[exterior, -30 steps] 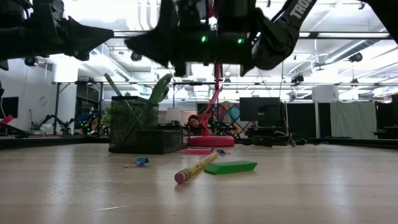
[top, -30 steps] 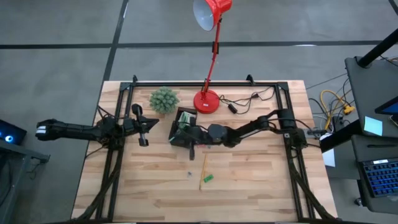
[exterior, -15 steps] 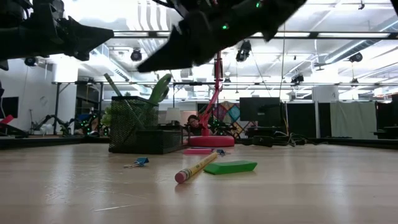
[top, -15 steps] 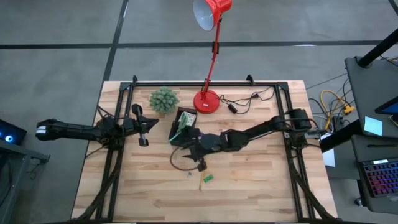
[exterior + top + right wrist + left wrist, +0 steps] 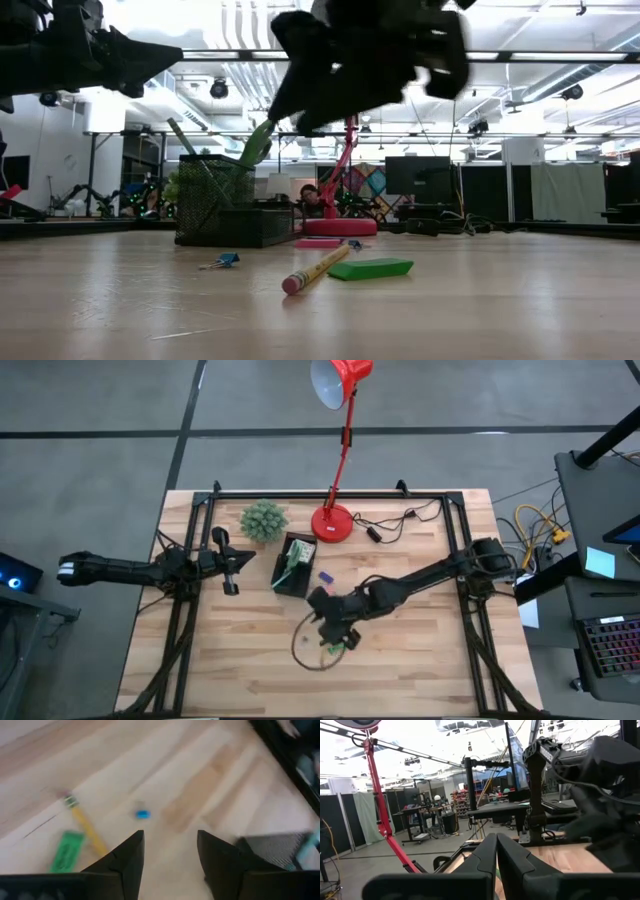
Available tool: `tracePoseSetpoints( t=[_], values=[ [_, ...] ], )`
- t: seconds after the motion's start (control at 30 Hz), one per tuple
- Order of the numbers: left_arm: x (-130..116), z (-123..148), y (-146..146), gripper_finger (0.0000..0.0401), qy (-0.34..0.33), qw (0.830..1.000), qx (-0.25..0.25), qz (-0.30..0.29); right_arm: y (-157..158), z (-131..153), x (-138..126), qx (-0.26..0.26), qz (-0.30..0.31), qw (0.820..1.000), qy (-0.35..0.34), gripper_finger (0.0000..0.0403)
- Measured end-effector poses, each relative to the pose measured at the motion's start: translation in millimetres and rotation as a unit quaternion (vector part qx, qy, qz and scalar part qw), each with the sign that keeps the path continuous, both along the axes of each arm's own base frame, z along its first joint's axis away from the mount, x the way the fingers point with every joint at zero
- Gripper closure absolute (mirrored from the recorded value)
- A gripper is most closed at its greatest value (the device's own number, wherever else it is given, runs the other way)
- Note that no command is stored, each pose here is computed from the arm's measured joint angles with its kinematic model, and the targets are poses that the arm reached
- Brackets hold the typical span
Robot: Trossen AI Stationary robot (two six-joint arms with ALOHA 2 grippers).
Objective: Pick and place office supplies into organizer
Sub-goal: Put the yellow pencil in the black desk organizer
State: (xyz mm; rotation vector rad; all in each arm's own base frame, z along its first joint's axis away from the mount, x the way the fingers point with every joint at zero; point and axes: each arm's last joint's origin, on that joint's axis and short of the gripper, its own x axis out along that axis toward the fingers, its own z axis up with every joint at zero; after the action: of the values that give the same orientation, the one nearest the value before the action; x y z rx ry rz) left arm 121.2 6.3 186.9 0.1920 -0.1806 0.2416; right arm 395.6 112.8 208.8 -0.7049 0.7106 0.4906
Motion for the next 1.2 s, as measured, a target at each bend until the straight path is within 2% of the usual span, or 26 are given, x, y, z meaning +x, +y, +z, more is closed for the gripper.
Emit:
tracePoseSetpoints(
  t=[0.17, 0.33, 0.8, 0.97, 1.2],
  values=[
    [-0.1, 0.1, 0.0, 0.0401, -0.001, 1.000, 0.000, 0.000, 15.7, -9.4, -5.6, -0.048, 0.069, 0.996, 0.013, 0.0232],
    [-0.2, 0.3, 0.0, 0.0401, -0.002, 1.000, 0.000, 0.000, 19.8, -24.3, -4.8, -0.069, 0.085, 0.993, 0.032, 0.0239],
    [-0.1, 0.2, 0.0, 0.0401, -0.001, 1.000, 0.000, 0.000, 13.0, -35.7, -9.5, -0.045, 0.038, 0.993, 0.098, 0.0259],
    [-0.1, 0.2, 0.0, 0.0401, -0.001, 1.000, 0.000, 0.000, 5.3, -36.6, -8.8, 0.008, 0.016, 0.992, 0.123, 0.0260],
    [-0.1, 0.2, 0.0, 0.0401, -0.001, 1.000, 0.000, 0.000, 4.3, -36.7, -8.7, -0.011, 0.042, 0.992, 0.118, 0.0260]
  ],
)
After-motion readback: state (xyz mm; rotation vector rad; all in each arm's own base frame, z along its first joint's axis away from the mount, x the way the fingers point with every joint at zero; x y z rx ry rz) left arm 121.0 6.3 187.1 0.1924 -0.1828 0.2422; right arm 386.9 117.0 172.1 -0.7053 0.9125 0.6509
